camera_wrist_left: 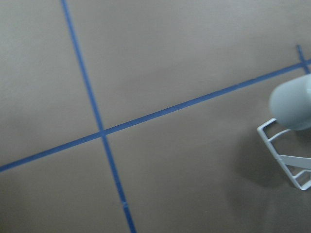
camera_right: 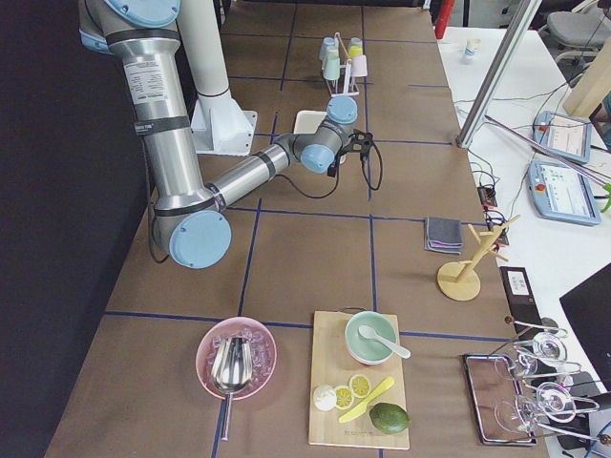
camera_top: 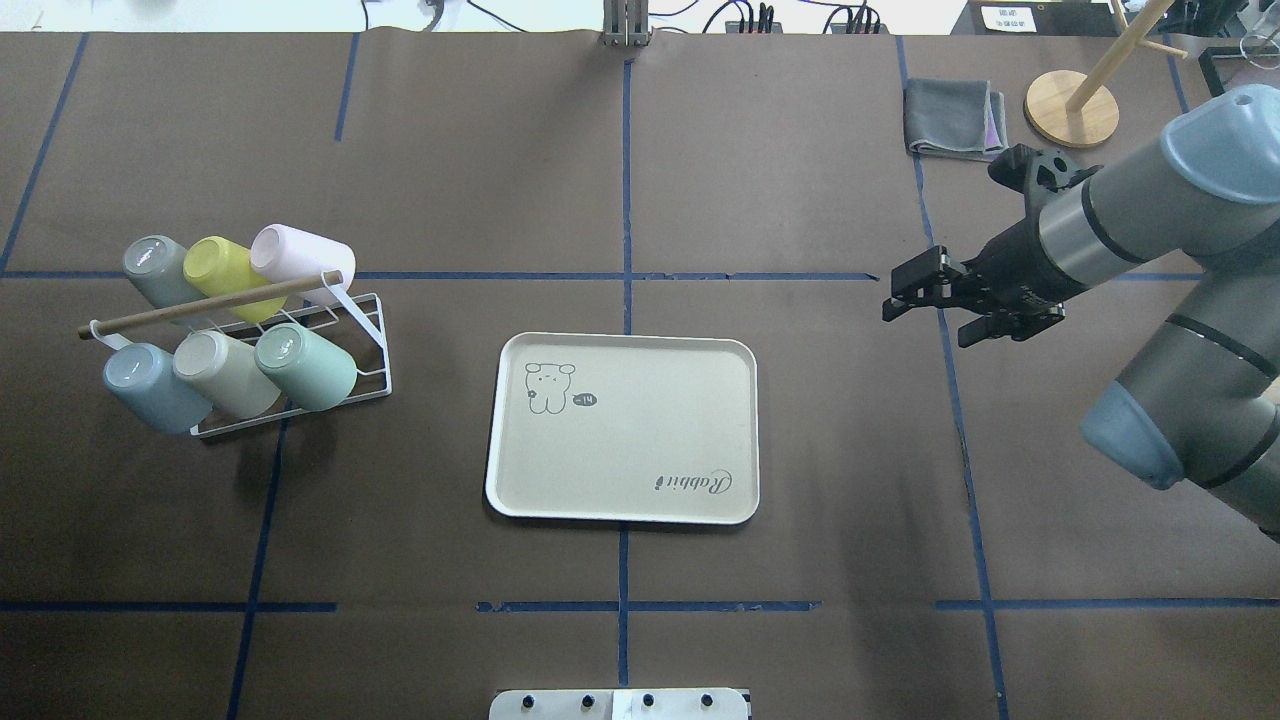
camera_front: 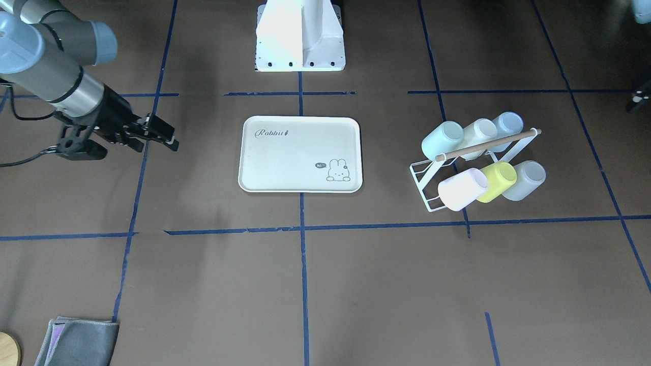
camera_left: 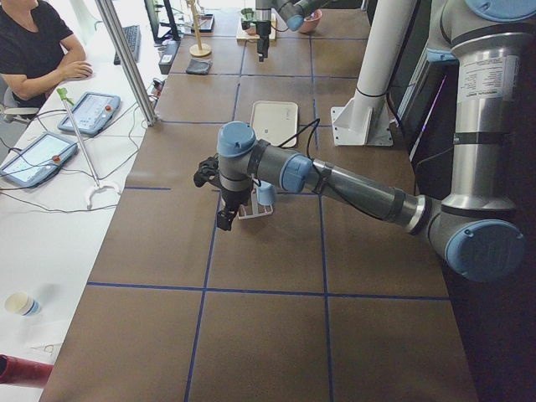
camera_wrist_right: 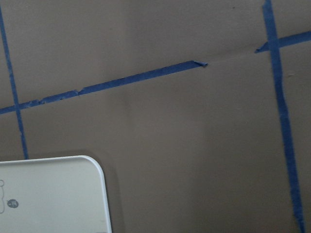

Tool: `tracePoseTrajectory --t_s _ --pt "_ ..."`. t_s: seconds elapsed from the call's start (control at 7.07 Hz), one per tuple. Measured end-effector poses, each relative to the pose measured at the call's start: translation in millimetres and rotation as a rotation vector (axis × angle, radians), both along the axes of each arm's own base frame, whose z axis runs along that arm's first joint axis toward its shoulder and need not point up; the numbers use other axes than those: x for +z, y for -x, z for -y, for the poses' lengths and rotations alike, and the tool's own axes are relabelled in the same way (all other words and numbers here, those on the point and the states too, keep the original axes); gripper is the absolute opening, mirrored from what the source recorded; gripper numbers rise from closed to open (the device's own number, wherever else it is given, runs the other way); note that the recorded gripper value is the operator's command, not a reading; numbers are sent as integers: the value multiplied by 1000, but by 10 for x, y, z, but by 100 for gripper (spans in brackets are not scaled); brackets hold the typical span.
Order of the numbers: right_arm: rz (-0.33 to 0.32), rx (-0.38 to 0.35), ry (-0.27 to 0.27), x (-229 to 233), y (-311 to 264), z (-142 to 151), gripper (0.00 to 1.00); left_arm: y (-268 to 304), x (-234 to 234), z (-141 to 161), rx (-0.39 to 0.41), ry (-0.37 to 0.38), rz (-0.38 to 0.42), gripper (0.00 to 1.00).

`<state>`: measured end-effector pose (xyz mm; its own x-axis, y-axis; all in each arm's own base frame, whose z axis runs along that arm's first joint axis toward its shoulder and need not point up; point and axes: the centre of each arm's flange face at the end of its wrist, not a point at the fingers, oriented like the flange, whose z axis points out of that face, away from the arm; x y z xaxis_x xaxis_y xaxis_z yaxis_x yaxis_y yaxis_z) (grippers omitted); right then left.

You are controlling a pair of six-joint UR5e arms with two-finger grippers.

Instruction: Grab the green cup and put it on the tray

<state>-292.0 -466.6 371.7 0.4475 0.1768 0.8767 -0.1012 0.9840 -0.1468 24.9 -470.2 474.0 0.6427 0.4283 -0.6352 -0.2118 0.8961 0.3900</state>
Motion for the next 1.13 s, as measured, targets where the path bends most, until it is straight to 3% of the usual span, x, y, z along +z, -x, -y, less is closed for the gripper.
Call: tracePoseTrajectory --t_s 0.28,0.71,1.13 --pt "-24 9 -9 267 -329 -9 98 -536 -667 -74 24 -32 -47 100" --pt "-53 20 -10 543 -599 -45 98 -1273 -1659 60 95 -158 -113 100" --pt "-89 50 -30 836 -1025 -27 98 -1983 -2148 -90 143 -293 -66 100"
